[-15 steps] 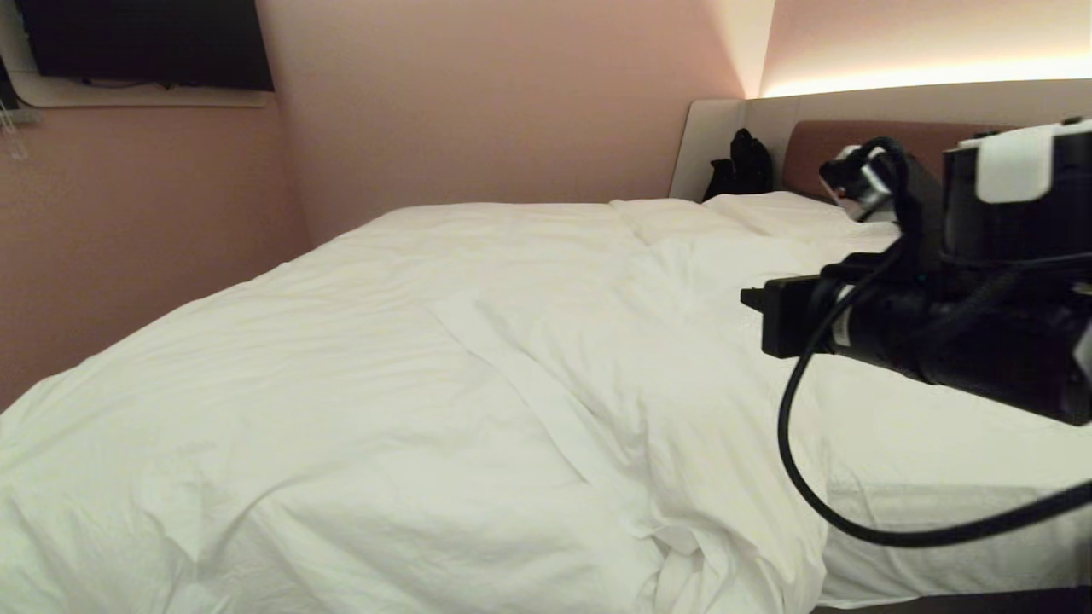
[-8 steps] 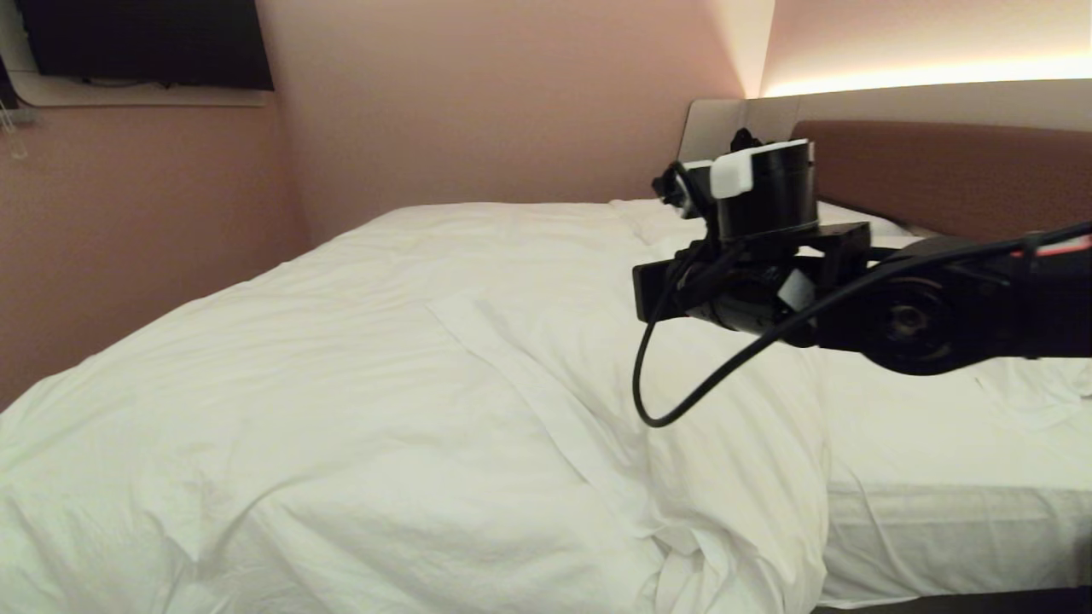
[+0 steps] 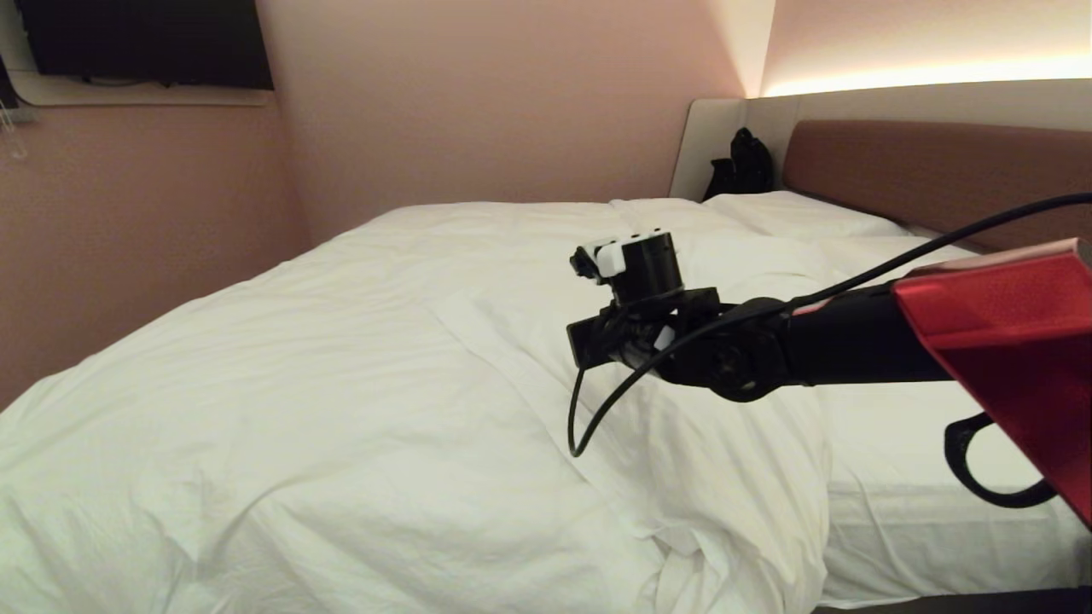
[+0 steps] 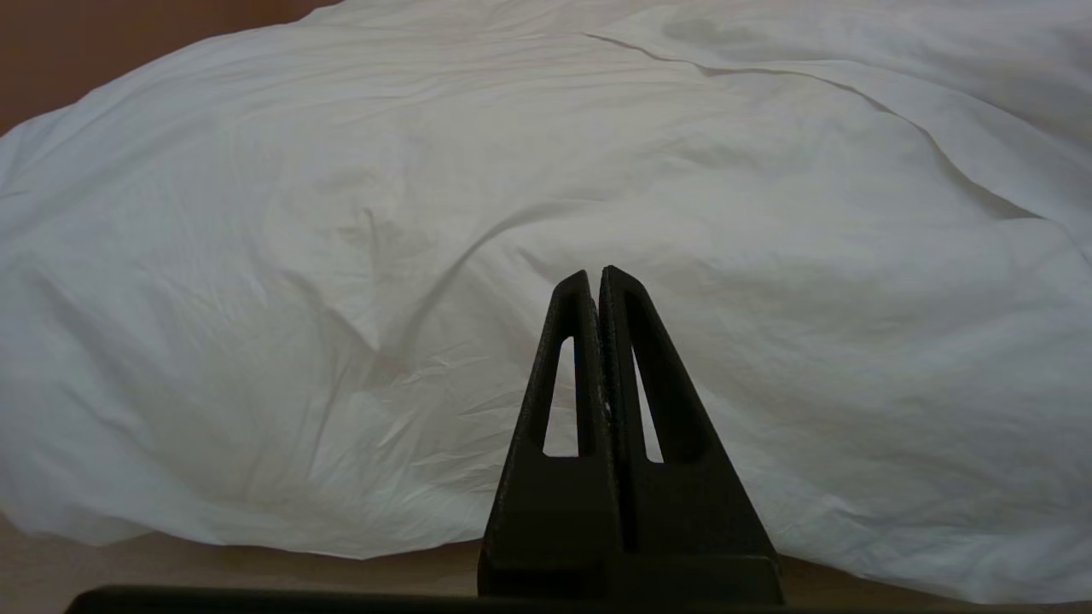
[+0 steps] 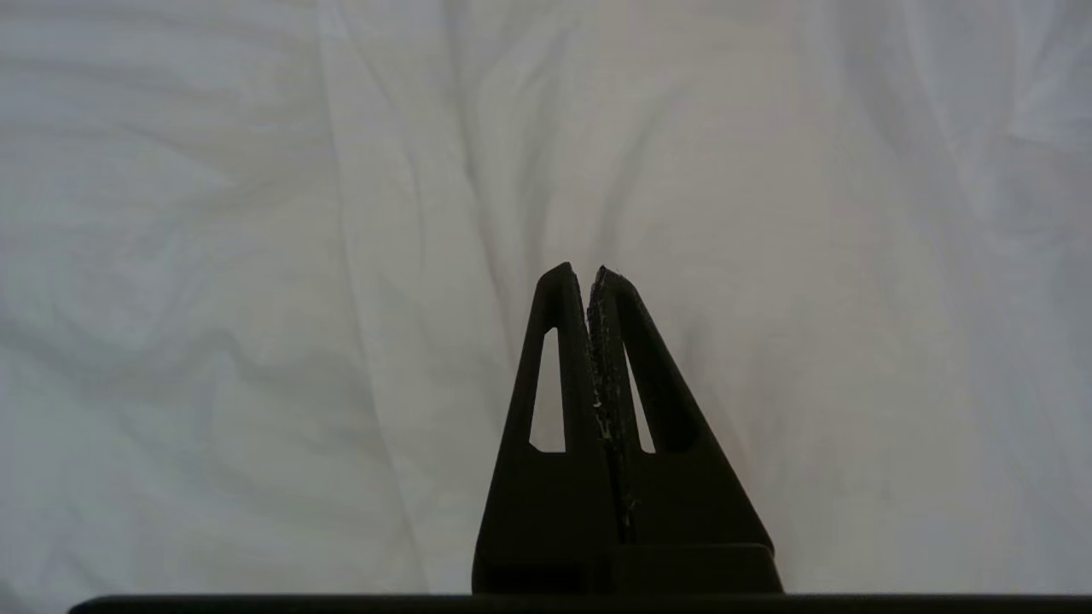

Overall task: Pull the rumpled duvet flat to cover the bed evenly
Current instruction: Flatten the corners of the folded blanket

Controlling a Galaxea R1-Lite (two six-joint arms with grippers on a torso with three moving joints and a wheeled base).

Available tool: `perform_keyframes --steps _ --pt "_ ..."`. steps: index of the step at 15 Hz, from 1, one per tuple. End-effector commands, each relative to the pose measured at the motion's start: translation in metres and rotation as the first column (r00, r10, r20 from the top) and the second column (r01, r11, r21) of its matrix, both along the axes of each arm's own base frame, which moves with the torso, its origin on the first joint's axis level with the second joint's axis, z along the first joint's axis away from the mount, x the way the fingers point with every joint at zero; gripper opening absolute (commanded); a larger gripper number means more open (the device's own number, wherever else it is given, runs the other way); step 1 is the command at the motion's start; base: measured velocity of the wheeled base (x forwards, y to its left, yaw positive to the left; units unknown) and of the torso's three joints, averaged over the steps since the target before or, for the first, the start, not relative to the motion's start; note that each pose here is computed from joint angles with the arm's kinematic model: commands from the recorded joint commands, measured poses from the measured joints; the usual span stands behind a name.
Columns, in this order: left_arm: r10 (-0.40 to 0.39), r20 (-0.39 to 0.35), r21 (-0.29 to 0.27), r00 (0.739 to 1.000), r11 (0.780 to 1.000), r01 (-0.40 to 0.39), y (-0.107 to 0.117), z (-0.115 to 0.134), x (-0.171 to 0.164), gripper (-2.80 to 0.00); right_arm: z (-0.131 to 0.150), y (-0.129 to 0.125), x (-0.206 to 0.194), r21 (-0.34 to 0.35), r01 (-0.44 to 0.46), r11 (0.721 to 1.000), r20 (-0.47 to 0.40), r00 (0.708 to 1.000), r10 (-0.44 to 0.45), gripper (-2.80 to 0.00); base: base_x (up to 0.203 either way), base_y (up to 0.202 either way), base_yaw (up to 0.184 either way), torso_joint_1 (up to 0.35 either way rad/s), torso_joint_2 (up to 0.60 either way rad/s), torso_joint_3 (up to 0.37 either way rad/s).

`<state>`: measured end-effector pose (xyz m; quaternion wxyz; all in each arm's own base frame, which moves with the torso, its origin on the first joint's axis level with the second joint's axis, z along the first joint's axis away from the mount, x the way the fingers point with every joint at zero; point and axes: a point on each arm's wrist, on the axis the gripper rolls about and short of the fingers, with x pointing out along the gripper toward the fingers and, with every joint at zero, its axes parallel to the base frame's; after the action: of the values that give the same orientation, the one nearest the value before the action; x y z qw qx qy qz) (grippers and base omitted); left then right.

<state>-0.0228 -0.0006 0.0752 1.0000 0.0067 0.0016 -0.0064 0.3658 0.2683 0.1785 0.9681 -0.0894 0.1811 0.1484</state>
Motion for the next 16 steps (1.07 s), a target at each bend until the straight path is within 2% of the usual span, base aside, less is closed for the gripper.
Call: perform_keyframes --steps 1,4,8,16 --pt "0.000 0.000 0.000 1.000 1.000 0.000 0.000 0.000 0.000 -2.80 -0.017 0.014 0.000 -0.021 -0.022 1.000 -0.024 0.999 0.021 -2.80 0.000 0.000 0.000 0.000 0.00 0.000" --pt "0.000 0.000 0.000 1.000 1.000 0.000 0.000 0.000 0.000 -2.80 -0.020 0.028 -0.007 -0.036 -0.029 0.999 -0.016 0.999 0.028 -2.80 0.000 0.000 0.000 0.000 0.00 0.000" --pt "0.000 0.000 0.000 1.000 1.000 0.000 0.000 0.000 0.000 -2.80 -0.048 0.035 0.002 -0.068 -0.032 0.997 -0.045 0.999 0.029 -2.80 0.000 0.000 0.000 0.000 0.00 0.000" --pt "0.000 0.000 0.000 1.000 1.000 0.000 0.000 0.000 0.000 -2.80 -0.079 0.044 0.013 -0.127 -0.047 0.991 -0.070 0.997 0.038 -2.80 0.000 0.000 0.000 0.000 0.00 0.000"
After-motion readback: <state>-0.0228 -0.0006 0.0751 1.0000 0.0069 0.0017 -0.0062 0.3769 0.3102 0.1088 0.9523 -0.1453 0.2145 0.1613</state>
